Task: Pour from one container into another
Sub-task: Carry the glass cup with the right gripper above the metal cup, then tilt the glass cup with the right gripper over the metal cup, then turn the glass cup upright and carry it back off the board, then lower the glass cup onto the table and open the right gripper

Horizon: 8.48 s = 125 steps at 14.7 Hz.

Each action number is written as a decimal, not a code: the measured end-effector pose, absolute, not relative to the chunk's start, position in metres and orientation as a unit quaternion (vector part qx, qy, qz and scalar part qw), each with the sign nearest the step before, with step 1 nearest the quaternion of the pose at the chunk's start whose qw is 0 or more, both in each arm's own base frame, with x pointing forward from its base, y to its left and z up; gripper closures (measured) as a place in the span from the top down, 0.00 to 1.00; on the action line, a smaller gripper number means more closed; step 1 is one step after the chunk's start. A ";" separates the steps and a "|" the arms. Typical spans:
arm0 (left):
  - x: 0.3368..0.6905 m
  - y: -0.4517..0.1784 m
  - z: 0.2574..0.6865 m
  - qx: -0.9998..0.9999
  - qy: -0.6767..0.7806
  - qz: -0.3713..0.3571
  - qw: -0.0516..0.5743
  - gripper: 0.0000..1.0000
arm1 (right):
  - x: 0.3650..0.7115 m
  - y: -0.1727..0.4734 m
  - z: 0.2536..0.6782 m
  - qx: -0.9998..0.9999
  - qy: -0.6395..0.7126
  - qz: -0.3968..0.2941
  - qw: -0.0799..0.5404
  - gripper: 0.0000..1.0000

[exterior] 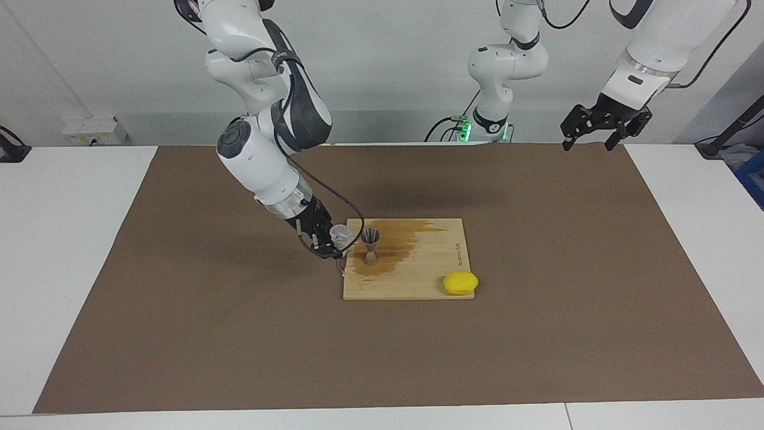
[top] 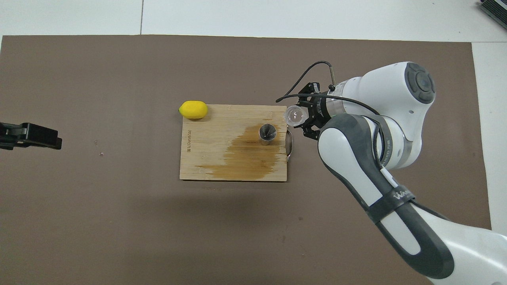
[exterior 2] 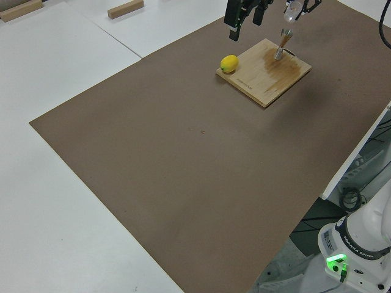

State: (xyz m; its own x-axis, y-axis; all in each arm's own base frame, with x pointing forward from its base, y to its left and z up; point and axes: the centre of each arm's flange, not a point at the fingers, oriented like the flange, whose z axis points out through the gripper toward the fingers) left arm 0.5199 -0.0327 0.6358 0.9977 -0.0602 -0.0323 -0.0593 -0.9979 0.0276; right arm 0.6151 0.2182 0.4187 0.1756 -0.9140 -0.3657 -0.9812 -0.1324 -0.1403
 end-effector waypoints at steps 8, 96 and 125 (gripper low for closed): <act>0.520 -0.033 0.636 0.999 -0.030 -0.017 0.013 1.00 | 0.605 0.253 0.424 -0.769 0.622 0.054 0.142 0.51; 0.526 -0.035 0.631 1.000 -0.007 0.009 0.012 1.00 | 0.630 0.186 0.406 -0.747 0.640 0.100 0.148 0.51; 0.526 -0.035 0.631 1.000 -0.007 0.009 0.012 1.00 | 0.551 -0.066 0.259 -0.713 0.615 0.227 0.247 0.51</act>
